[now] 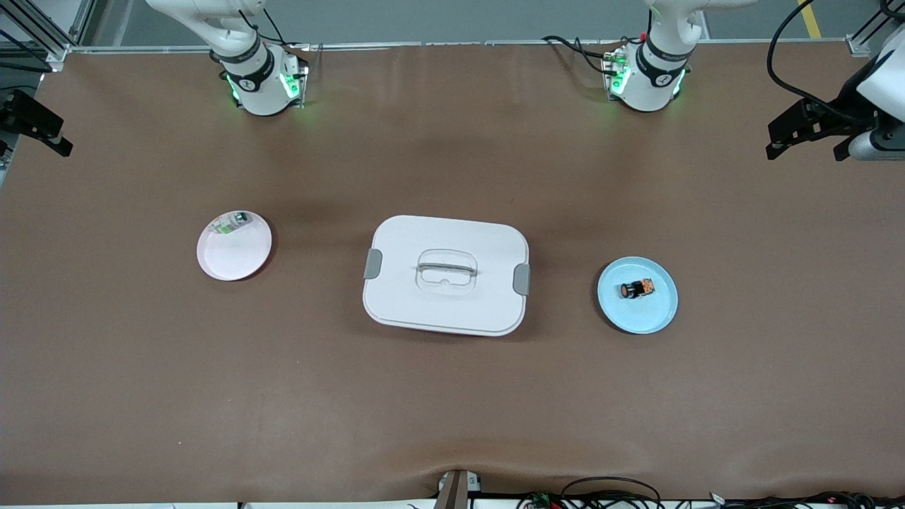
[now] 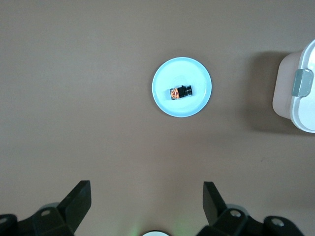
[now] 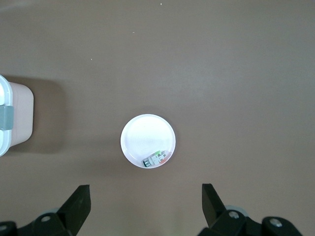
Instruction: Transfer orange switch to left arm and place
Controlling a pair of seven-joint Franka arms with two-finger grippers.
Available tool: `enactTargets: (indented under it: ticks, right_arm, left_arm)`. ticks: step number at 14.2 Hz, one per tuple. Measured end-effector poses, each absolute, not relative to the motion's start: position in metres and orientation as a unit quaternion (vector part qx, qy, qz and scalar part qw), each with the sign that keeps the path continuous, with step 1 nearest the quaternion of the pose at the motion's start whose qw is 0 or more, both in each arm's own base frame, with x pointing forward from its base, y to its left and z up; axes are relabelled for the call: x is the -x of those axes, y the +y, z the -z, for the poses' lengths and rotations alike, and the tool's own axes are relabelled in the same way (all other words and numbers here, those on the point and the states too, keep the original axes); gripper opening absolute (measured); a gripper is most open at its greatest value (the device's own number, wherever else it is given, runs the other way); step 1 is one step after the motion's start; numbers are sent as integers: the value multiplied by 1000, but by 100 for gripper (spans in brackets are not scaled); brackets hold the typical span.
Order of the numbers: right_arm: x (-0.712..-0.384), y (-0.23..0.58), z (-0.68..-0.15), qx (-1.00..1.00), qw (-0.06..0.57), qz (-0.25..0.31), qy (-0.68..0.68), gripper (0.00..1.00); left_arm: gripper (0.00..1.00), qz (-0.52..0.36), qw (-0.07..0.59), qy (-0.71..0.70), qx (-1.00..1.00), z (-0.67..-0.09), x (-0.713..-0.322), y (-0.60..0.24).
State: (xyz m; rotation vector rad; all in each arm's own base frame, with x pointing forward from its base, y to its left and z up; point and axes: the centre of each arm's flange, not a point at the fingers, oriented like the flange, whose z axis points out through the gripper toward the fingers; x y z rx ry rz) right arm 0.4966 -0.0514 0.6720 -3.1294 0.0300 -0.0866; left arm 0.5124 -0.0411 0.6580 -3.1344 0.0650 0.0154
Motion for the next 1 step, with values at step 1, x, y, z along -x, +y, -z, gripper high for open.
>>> enactTargets:
  ticks: [1]
  right_arm:
    - [-497,-51,-672,1000,5,28,10,100]
  left_arm:
    - [100,-4,3,21,1000,-660,-512,-41]
